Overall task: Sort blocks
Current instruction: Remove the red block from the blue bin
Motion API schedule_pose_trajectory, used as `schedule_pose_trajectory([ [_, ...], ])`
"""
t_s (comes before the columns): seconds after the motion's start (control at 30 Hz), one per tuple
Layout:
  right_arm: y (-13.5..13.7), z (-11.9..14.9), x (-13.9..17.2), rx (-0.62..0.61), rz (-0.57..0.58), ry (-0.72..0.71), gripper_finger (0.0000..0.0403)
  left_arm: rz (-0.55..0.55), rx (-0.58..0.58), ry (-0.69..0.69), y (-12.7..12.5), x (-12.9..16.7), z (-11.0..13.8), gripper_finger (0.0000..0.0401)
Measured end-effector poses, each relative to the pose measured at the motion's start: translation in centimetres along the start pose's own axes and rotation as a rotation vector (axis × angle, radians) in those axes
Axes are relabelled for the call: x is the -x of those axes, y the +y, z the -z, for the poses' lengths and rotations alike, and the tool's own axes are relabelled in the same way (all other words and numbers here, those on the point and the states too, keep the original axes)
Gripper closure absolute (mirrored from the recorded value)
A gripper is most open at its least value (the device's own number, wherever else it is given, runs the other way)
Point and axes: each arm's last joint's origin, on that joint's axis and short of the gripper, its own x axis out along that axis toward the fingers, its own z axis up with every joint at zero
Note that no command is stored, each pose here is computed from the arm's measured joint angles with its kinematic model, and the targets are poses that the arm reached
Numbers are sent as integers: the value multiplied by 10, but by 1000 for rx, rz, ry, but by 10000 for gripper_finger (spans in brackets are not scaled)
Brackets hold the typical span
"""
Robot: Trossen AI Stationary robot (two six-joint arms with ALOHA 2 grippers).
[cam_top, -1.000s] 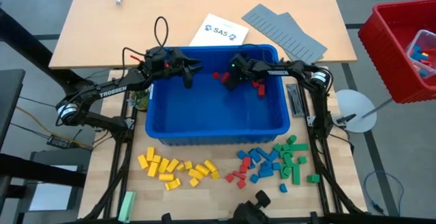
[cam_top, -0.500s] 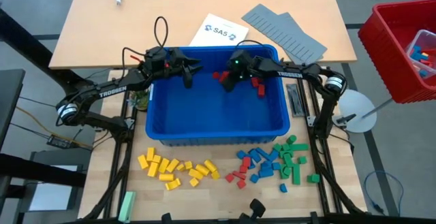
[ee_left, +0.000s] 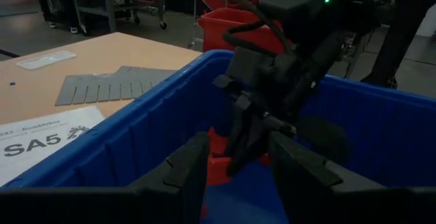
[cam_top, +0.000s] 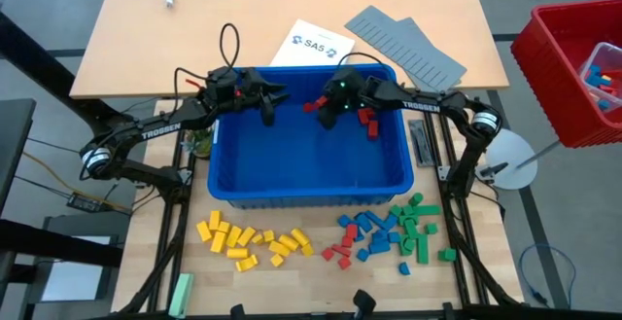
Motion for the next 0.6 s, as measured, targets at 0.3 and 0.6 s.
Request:
schedule_pose_trajectory([
  [0.3,40,7,-1,71,-68,13,387,0,0,-1,0,0,0,238],
  [0.6,69,15,1,127,-15,11,391,0,0,-1,0,0,0,238],
])
